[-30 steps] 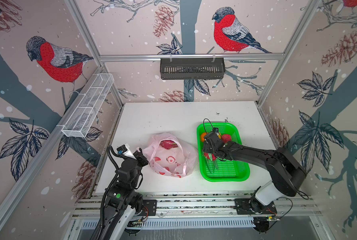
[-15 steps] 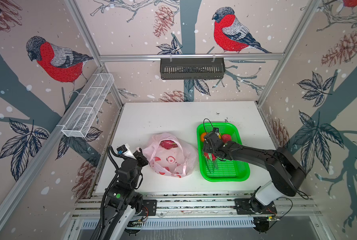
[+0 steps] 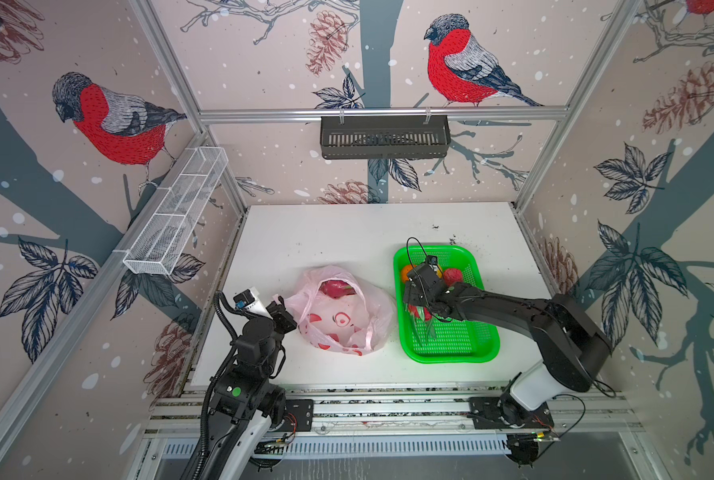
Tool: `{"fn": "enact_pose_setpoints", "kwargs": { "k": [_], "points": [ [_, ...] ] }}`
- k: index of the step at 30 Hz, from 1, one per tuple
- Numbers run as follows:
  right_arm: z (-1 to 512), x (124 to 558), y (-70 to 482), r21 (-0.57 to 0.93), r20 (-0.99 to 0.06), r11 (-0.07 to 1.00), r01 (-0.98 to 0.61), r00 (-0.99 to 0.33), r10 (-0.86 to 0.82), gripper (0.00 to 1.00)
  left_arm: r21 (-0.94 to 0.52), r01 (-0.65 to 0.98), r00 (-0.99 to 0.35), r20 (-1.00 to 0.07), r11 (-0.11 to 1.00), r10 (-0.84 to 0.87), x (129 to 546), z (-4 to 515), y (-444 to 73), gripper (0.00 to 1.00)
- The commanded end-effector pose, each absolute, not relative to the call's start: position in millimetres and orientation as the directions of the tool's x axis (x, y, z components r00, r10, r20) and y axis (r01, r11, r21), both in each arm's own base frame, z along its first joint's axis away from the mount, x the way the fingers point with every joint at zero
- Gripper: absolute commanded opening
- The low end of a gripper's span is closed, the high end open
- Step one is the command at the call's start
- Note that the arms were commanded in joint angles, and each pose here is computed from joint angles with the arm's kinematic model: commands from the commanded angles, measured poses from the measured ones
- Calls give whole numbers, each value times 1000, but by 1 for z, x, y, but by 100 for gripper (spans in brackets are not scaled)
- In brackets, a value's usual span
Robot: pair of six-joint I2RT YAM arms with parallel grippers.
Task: Untie the knot of the plastic bag and take out the fruit
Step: 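Lower the dragon fruit into the basket beside the orange fruit, then open the right gripper to release the dragon fruit in the basket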
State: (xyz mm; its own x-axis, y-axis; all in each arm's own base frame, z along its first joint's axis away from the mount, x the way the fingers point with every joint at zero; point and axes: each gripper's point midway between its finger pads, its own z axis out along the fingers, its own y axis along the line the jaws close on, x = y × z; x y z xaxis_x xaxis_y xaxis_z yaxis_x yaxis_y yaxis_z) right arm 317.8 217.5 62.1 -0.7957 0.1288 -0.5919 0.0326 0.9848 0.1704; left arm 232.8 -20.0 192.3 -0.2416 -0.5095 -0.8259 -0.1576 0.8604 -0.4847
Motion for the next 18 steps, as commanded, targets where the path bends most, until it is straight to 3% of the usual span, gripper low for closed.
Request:
{"fn": "enact_pose_setpoints", "kwargs": {
  "k": [1,18],
  "points": [
    [63,318,216,171,-594,984,46,-792,140,91,-487,-150,-233,-828,861,-509,233,195,-20,0],
    [78,318,215,170,-621,984,45,-770,143,99,-488,-147,-234,-828,861,-509,233,195,-21,0]
  ]
}}
